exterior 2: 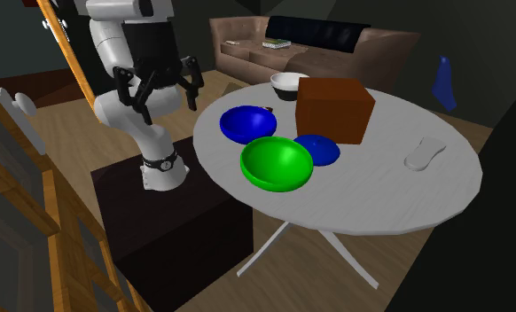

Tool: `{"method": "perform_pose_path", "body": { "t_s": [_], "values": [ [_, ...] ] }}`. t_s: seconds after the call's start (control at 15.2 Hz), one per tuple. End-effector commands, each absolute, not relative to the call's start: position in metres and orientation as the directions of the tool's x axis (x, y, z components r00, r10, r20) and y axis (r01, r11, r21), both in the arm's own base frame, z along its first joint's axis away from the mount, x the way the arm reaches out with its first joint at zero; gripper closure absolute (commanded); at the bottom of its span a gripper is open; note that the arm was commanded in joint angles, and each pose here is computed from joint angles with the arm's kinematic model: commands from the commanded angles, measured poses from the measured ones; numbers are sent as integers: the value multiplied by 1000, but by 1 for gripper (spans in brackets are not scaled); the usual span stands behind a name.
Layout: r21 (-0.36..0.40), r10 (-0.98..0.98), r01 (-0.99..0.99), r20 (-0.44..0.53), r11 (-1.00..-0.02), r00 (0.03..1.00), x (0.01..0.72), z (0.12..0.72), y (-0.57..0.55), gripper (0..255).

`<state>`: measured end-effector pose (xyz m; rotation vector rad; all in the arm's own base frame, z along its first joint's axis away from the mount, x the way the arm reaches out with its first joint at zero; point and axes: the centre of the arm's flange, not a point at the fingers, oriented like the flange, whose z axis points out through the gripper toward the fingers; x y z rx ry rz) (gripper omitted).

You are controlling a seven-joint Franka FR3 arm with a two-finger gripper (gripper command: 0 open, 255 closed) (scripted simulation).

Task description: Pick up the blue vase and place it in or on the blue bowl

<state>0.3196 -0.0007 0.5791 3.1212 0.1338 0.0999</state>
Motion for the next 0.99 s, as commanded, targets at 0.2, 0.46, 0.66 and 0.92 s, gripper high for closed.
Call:
{"method": "perform_pose_path", "body": {
  "t_s": [0.2,0.46,0.66,0.92],
  "values": [
    [20,88,87,61,-996,994,329,569,37,0],
    [23,90,89,59,-996,994,342,555,86,0],
    [24,91,90,57,-996,994,352,544,124,0],
    [27,93,92,54,-995,994,365,530,173,0]
  ]
}}
